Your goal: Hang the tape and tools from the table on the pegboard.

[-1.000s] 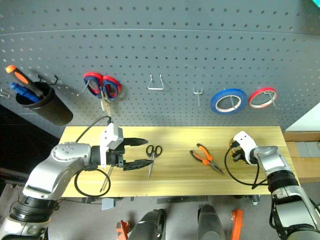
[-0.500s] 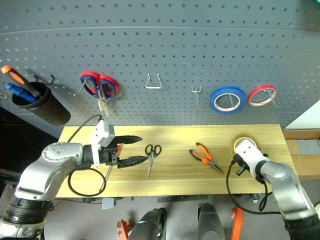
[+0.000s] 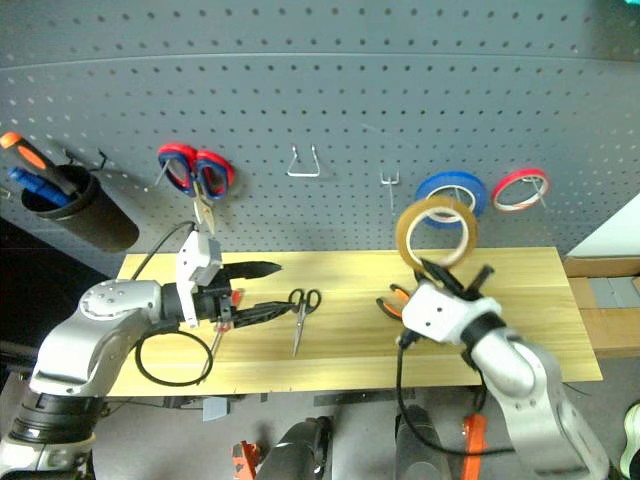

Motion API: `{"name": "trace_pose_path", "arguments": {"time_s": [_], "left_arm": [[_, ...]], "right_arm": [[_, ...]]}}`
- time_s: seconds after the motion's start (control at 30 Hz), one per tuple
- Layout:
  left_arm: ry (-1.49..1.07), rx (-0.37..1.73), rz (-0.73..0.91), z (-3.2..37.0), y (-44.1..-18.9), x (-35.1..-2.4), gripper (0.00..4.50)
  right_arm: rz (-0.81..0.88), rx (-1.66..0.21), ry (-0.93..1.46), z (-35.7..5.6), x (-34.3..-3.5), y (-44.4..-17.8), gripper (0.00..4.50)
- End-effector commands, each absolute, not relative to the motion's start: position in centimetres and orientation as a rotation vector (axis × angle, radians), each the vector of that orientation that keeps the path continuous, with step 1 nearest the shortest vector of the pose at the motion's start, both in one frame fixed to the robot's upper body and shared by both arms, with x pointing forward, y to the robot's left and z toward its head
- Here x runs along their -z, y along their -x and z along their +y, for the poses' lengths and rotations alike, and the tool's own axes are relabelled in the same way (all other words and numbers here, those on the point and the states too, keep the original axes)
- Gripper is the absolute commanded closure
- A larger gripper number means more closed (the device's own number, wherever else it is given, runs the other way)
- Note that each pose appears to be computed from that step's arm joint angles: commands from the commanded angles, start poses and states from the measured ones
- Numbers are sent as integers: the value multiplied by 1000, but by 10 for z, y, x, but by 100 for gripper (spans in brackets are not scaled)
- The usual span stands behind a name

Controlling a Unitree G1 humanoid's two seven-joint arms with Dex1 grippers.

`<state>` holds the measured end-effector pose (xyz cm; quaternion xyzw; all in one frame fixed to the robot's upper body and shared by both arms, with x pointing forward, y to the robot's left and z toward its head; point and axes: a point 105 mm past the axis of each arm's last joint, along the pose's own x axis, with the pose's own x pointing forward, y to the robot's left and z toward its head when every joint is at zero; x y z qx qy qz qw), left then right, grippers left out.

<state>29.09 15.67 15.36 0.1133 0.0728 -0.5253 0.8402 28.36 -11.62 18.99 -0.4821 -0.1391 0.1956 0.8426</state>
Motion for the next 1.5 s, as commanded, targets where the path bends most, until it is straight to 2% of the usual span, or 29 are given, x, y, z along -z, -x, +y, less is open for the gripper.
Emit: {"name": "trace_pose_path", "arguments": {"time_s": [0.03, 0.3, 0.47, 0.6, 0.87, 1.0, 1.2, 1.5], "left_arm": [[-270, 1120, 115, 158, -285, -164, 29], [-278, 1082, 111, 162, -287, -167, 29], [-281, 1069, 112, 165, -286, -168, 29], [-284, 1060, 113, 166, -285, -168, 29], [-281, 1044, 111, 169, -285, -166, 29], [-277, 1050, 110, 166, -287, -164, 29], [-286, 1068, 100, 161, -292, -165, 29], [-305, 1065, 92, 161, -293, -165, 29]], "right_arm": [[-345, -428, 1033, -111, -193, -295, 439], [-376, -482, 1011, -95, -188, -325, 439], [-386, -520, 1034, -88, -185, -329, 439], [-407, -549, 1055, -82, -184, -322, 440], [-459, -452, 1040, -101, -209, -290, 440], [-450, -497, 1053, -93, -210, -284, 440], [-341, -574, 1107, -87, -190, -302, 440], [-266, -592, 1172, -89, -176, -326, 440]]}}
